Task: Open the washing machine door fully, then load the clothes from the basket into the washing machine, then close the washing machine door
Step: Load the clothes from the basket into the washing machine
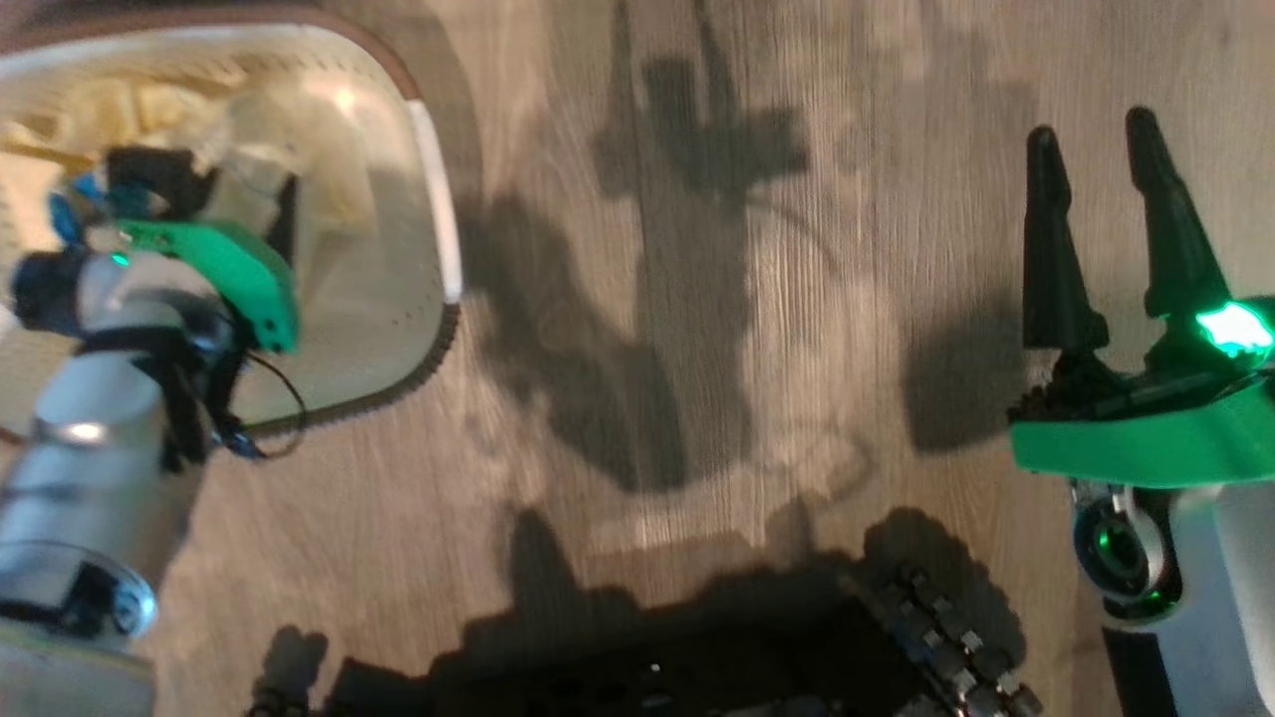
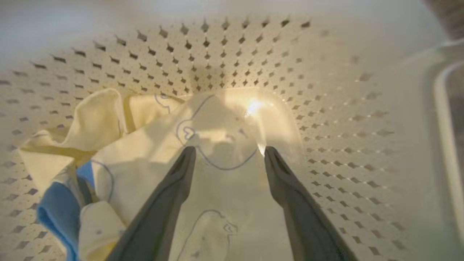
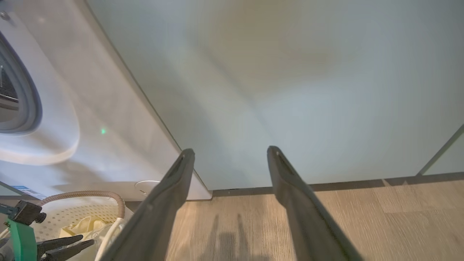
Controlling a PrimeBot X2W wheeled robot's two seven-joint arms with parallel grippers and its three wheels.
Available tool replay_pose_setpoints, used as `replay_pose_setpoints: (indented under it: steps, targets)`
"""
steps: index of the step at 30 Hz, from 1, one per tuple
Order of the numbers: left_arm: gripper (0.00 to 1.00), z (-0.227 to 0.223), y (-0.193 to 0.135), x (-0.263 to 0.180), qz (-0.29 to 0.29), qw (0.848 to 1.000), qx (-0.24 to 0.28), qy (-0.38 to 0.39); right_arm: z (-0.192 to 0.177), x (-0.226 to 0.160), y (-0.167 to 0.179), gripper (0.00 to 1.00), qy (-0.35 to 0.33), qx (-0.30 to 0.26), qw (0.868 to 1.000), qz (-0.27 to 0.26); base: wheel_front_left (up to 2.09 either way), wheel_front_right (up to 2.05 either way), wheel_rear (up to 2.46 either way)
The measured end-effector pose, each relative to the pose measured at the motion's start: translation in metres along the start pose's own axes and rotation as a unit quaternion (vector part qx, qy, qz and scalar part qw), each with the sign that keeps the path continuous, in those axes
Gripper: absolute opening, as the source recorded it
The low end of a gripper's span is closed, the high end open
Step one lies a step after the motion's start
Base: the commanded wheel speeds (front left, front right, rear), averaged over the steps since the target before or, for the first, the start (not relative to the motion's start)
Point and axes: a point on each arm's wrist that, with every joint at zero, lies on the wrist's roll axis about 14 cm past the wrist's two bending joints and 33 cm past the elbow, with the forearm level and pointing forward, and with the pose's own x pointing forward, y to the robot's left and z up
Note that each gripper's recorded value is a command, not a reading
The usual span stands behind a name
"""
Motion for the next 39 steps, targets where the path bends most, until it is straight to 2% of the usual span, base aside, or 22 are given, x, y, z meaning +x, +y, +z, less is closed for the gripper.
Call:
replay_pose_setpoints:
  steps: [8,15,19,20,21,23,33,39]
  targets:
    - [1.0,-0.044,0.03,0.042,0.022,0.998,-0.021,0.056,-0.038,0.002,-0.02,1.0,0.04,0.007,0.999,-0.023,0.0,0.0,0.0]
    - [1.0,-0.068,0.026,0.072,0.016,0.996,-0.039,0.081,-0.058,-0.002,-0.032,1.0,0.066,0.006,0.997,-0.038,0.0,0.0,0.0]
    - [1.0,-0.068,0.026,0.076,0.02,0.995,-0.04,0.087,-0.055,0.002,-0.034,1.0,0.06,0.005,0.997,-0.037,0.0,0.0,0.0]
    - [0.93,-0.069,0.027,0.076,0.022,0.995,-0.039,0.087,-0.054,0.001,-0.034,1.0,0.06,0.005,0.997,-0.038,0.0,0.0,0.0]
    - [0.5,-0.069,0.027,0.076,0.024,0.995,-0.042,0.091,-0.054,0.001,-0.034,1.0,0.06,0.004,0.997,-0.038,0.0,0.0,0.0]
    - [0.0,-0.069,0.028,0.077,0.026,0.994,-0.045,0.097,-0.052,0.001,-0.034,1.0,0.059,0.003,0.998,-0.039,0.0,0.0,0.0]
    - [0.0,-0.06,0.027,0.069,0.027,0.994,-0.047,0.097,-0.045,0.003,-0.031,1.0,0.048,0.006,0.998,-0.034,0.0,0.0,0.0]
    - [0.0,-0.047,0.021,0.054,0.023,0.997,-0.037,0.07,-0.03,0.005,-0.028,1.0,0.03,0.003,0.999,-0.031,0.0,0.0,0.0]
